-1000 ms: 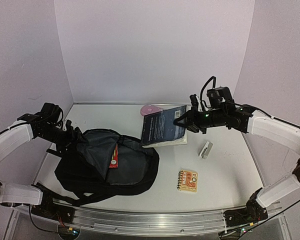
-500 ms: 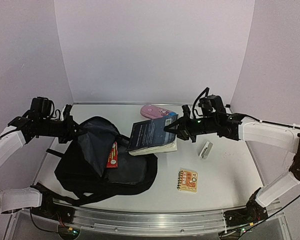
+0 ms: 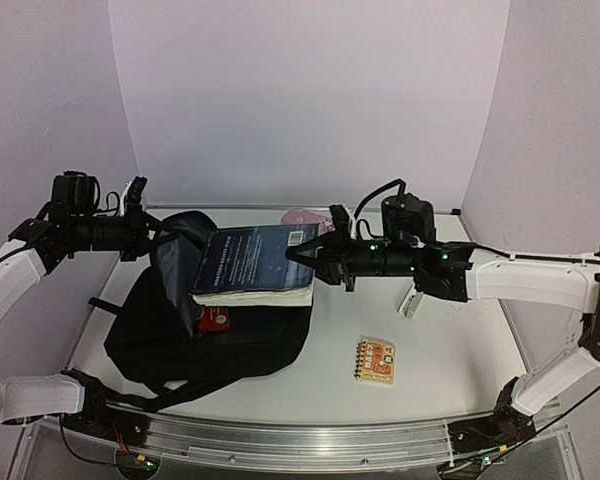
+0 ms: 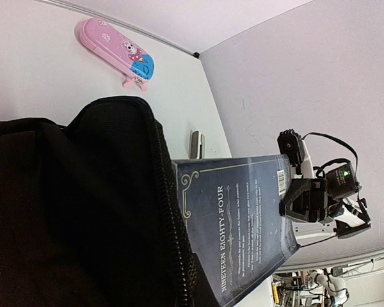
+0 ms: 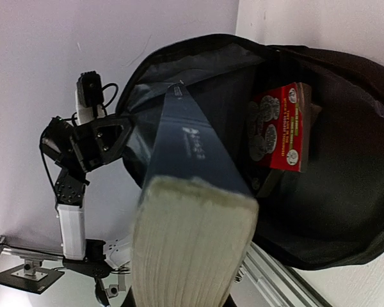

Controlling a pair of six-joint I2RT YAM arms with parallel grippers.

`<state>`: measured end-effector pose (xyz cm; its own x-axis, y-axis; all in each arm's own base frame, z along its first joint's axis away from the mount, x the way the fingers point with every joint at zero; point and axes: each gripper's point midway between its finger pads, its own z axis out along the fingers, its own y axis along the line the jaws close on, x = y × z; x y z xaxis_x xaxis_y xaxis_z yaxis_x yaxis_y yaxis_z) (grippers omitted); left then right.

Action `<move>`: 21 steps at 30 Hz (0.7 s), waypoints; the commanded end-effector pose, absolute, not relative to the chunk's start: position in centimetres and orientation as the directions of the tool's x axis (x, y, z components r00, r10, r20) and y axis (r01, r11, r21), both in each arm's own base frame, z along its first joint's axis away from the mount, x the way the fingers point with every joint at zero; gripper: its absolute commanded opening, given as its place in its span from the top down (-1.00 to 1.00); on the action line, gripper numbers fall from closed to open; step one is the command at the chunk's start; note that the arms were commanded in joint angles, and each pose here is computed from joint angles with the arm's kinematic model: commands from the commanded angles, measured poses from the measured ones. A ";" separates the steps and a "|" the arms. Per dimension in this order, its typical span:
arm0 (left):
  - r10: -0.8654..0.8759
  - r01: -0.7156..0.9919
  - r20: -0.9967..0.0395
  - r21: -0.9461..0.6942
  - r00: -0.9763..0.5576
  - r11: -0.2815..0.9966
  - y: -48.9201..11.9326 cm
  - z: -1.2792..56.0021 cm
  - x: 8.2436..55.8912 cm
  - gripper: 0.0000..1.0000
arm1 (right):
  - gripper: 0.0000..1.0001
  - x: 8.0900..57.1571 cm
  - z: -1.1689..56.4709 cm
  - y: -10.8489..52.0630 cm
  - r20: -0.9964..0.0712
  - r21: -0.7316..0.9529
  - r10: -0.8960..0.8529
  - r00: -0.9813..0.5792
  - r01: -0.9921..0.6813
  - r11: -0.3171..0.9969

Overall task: Pack the student bag
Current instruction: Place the book in the student bag.

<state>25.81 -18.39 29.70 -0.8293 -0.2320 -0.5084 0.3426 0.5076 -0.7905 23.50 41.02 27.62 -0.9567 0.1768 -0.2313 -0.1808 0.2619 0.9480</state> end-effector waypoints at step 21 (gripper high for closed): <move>-0.208 0.605 -0.718 -0.680 -0.664 0.414 -18.9 37.6 24.3 1.00 | 1.00 27.5 20.6 46.0 -0.182 0.966 0.218 -0.959 -0.133 0.222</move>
<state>25.10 -18.75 31.31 -0.8046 -0.2056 -0.5571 0.4165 0.4733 -0.7762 26.85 44.37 16.41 -0.9693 0.2185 -0.1132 -0.0270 0.3628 0.9315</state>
